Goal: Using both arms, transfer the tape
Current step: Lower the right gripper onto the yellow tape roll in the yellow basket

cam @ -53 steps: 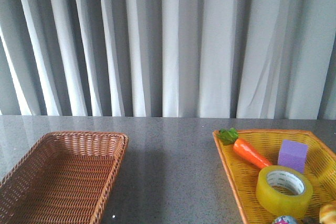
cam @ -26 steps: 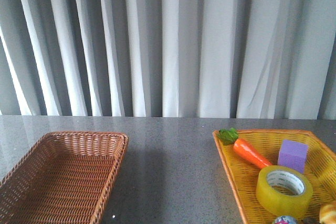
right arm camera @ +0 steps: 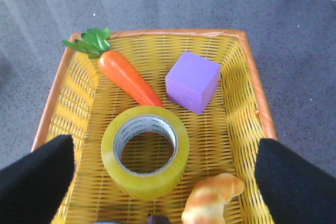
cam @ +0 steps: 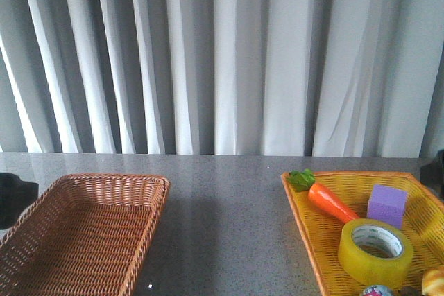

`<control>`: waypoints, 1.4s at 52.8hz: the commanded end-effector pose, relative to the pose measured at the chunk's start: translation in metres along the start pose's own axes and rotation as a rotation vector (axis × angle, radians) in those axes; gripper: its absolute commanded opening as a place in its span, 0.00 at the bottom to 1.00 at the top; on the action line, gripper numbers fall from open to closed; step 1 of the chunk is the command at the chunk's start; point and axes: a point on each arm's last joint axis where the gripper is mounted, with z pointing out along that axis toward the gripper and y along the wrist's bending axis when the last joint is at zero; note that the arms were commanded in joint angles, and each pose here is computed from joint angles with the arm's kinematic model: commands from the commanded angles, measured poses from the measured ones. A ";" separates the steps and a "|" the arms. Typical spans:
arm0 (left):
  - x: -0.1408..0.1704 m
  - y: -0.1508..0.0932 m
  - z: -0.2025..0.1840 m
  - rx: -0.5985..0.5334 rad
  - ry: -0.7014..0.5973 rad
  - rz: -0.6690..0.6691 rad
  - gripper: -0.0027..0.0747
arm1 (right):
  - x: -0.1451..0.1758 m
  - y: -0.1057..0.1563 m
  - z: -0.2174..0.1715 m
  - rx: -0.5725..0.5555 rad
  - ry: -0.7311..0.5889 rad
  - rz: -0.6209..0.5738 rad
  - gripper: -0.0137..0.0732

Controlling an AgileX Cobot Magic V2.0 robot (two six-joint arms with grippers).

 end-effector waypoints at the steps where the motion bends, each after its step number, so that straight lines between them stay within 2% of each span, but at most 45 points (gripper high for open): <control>1: -0.011 -0.002 -0.001 0.009 -0.035 -0.010 0.91 | -0.029 -0.003 0.016 0.022 0.010 0.017 0.98; 9: -0.009 -0.002 0.002 0.008 -0.011 -0.010 0.87 | -0.044 -0.006 0.068 0.024 0.238 0.033 0.94; 17: -0.007 -0.002 0.002 0.008 0.005 -0.010 0.80 | -0.042 -0.009 0.113 0.026 0.313 0.035 0.88; 27: -0.006 -0.002 0.002 0.008 0.012 -0.010 0.75 | -0.021 -0.015 0.157 0.057 0.432 -0.003 0.83; 40: -0.007 -0.002 0.002 0.008 0.009 -0.010 0.75 | -0.003 -0.016 0.181 0.051 0.523 -0.016 0.83; 61: -0.007 -0.002 0.002 0.008 0.006 -0.010 0.75 | 0.016 -0.019 0.210 0.047 0.588 -0.044 0.80; 68: -0.007 -0.002 0.002 0.008 0.008 -0.010 0.75 | 0.019 -0.021 0.215 0.063 0.600 -0.063 0.69; 74: -0.006 -0.002 0.002 0.008 0.014 -0.010 0.75 | 0.019 -0.022 0.214 0.071 0.601 -0.071 0.54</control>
